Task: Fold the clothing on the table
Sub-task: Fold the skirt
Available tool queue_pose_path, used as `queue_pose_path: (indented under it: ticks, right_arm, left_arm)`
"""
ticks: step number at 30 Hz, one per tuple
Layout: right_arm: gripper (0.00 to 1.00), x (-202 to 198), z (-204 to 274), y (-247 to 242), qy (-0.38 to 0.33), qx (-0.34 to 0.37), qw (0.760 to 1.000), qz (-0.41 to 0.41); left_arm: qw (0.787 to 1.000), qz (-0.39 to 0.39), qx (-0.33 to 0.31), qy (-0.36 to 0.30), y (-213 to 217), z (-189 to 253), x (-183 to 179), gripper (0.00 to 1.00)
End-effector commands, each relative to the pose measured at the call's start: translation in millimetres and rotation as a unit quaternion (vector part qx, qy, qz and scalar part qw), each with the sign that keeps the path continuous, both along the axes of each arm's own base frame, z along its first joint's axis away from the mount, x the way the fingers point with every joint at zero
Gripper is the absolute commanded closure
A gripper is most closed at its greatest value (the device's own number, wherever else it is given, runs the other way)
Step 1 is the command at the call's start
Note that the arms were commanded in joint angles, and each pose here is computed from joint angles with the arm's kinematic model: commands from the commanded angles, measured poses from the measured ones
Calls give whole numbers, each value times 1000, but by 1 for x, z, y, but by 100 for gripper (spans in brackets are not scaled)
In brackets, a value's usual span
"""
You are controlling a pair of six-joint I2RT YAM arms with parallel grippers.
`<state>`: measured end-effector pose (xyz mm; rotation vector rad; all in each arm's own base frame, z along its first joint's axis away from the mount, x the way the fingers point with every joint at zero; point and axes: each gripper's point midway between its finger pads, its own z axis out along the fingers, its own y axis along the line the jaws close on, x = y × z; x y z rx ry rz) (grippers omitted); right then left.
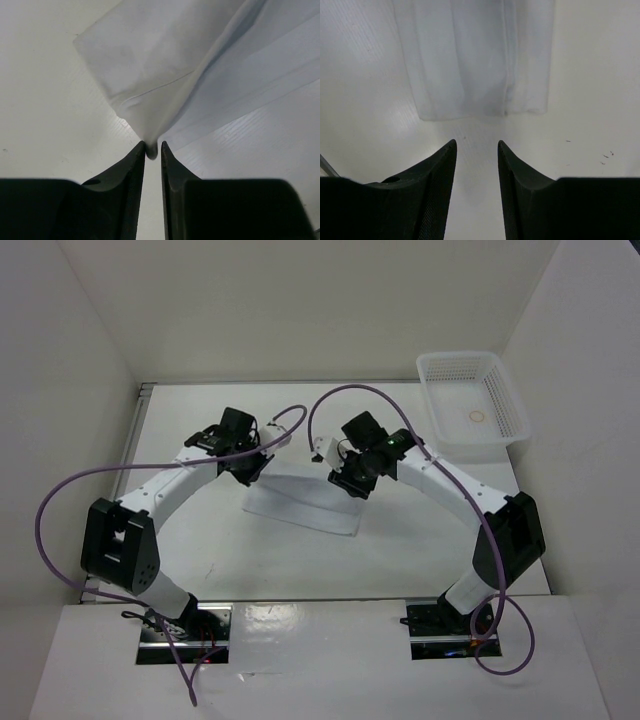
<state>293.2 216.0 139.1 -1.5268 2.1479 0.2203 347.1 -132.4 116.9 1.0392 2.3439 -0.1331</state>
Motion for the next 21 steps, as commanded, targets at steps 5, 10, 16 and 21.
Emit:
queue_pose_path:
  ticks: [5,10,16,21]
  right_arm:
    - [56,-17,4,1,11,-1,1000,19]
    - [56,-19,4,3,18,5,1000,14]
    - [52,-11,-8,10,20,17,1000,-9]
    - [36,-12,-12,26,48,39,998,-2]
  left_arm:
    - [1000,-18,-7,5,1,9,-22,65]
    - [1000,-10,-6,-4,9,15,-35,55]
    - [998,62,-6,-16,23,21,-41,45]
    - [992,110,-41,-42,36,46,-43,26]
